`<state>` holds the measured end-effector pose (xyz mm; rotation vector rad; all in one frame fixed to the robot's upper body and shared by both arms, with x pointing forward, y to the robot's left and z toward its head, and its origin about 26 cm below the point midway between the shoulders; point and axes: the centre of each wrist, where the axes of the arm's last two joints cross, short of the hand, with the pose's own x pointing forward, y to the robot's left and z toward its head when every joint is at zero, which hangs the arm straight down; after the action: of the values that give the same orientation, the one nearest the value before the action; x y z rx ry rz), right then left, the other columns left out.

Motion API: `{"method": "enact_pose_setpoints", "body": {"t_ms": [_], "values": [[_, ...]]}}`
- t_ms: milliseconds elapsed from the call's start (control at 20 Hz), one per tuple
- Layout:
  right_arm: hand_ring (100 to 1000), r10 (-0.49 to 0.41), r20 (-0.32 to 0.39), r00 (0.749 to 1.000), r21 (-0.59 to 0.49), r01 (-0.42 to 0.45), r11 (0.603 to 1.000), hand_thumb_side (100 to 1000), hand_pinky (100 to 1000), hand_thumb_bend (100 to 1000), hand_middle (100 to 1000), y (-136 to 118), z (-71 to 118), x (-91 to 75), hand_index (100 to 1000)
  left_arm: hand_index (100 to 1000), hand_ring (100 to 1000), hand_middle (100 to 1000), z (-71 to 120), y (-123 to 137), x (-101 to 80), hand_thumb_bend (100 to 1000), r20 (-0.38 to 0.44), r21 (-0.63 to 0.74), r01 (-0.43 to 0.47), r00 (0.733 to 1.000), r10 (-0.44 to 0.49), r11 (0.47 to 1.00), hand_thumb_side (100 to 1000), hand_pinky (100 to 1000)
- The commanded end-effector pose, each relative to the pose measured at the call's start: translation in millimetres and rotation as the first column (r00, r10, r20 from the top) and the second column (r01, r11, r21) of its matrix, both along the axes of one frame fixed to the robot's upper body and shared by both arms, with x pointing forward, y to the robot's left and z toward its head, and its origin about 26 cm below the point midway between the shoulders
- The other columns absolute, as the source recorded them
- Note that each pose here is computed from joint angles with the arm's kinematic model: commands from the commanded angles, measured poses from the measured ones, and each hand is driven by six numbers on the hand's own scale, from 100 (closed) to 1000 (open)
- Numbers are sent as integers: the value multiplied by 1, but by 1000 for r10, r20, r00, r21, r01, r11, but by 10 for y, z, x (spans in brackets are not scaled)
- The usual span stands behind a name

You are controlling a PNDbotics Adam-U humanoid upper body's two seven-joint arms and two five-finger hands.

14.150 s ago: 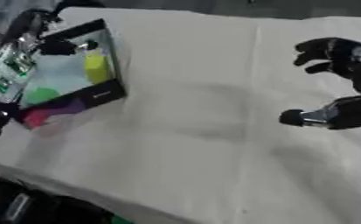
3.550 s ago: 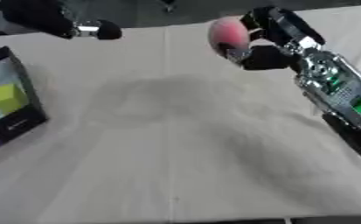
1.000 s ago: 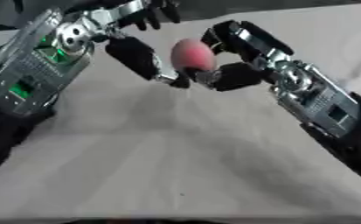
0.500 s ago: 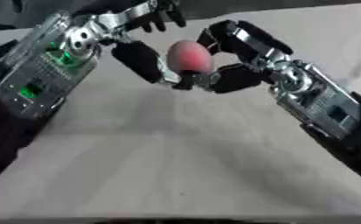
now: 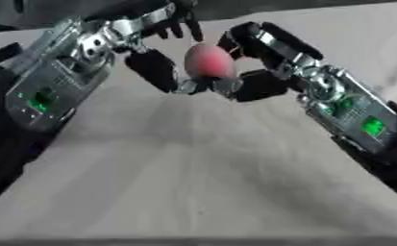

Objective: Pick up the objects with one hand, pass them to the other hand, and then place them into the box on the other side of the table.

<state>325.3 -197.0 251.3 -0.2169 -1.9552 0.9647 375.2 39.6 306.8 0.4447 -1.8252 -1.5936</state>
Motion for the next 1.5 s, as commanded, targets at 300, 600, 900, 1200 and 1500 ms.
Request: {"method": "enact_pose_setpoints", "body": {"t_ms": [300, 600, 900, 1200, 1500], "values": [[720, 23, 21, 1000, -17, -22, 1000, 100, 705, 340, 424, 36, 47, -33, 494, 616, 739, 716, 97, -4, -29, 429, 25, 5, 28, 999, -28, 1000, 100, 769], [716, 23, 10, 1000, -29, -23, 999, 100, 703, 342, 424, 36, 27, -24, 494, 598, 714, 694, 121, -23, -69, 408, 30, -10, 70, 997, -70, 997, 100, 759], [718, 19, -1, 1000, -36, -19, 999, 100, 702, 357, 431, 32, 12, -8, 504, 549, 625, 613, 99, -39, -67, 552, 12, -65, 95, 995, -94, 993, 100, 701], [722, 20, -5, 1000, -41, -20, 999, 100, 703, 383, 438, 36, 8, -3, 515, 432, 581, 541, 63, -68, -42, 475, -55, -93, 91, 994, -96, 991, 100, 648], [735, 23, -12, 1000, -33, -23, 999, 100, 705, 486, 457, 34, 14, -1, 543, 357, 523, 493, 47, -80, -25, 485, -89, -121, 65, 993, -76, 990, 100, 603]]}}
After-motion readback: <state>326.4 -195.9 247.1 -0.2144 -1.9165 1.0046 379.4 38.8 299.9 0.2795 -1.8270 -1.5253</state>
